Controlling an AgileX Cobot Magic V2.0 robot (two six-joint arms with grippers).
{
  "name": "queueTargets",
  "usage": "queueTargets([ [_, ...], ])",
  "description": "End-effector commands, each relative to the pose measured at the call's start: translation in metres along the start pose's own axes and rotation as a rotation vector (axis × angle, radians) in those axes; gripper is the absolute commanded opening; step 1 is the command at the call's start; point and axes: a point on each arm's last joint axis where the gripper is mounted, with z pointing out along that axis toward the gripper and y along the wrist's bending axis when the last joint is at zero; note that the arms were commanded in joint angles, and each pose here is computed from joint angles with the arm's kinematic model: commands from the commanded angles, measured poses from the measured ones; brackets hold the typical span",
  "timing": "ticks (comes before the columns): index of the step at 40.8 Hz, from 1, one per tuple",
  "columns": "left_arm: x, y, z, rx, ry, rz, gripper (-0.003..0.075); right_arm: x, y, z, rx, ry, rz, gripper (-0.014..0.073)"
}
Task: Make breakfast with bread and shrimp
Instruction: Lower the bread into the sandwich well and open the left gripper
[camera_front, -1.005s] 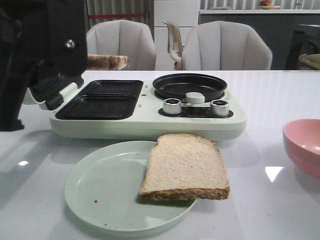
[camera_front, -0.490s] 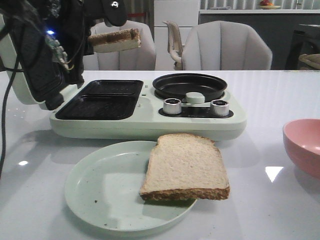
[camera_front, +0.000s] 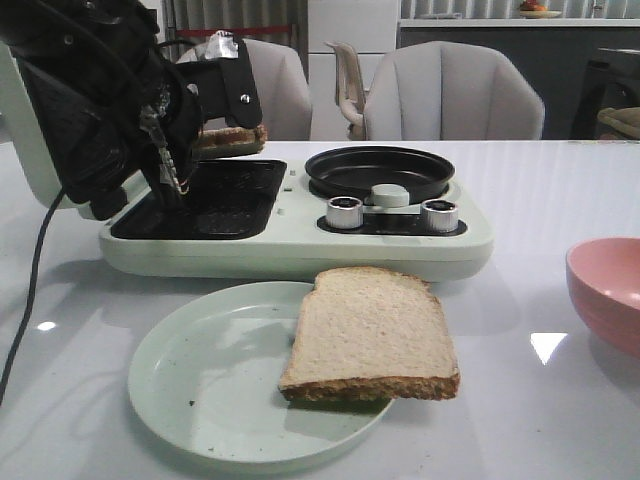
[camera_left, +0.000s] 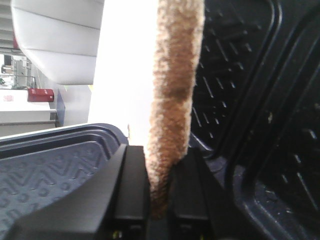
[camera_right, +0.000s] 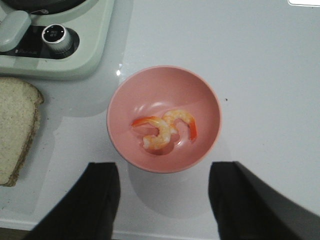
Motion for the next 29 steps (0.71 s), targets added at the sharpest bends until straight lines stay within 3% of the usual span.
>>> queueTargets([
  [1,-0.0038,0.0340,-0.0095,-0.121,-0.011,-0.010,0.0108,-0.0146,0.0004,-0.0066,0.001,-0.100,-0.004,0.0505],
  [5,-0.0023,0.0319,-0.0067,-0.109,-0.012,-0.009,0.0164,-0.0146,0.0004,-0.0066,0.001,-0.100,-0.004,0.0505],
  [12,-0.0012,0.0315,-0.0056,-0.104,-0.012,-0.009,0.0376,-0.0146,0.0004,-0.0066,0.001,-0.100,-0.004,0.0505],
  [17,-0.0012,0.0315,-0.0056,-0.104,-0.012,-0.009,0.0475,-0.0146,0.0004,-0.0066,0.001,-0.100,-0.004,0.0505],
  [29,-0.0032,0.0320,-0.0081,-0.133,0.008,-0.006,0.0479,-0.0146,0.0004,-0.0066,0.001,-0.100,-0.004,0.0505],
])
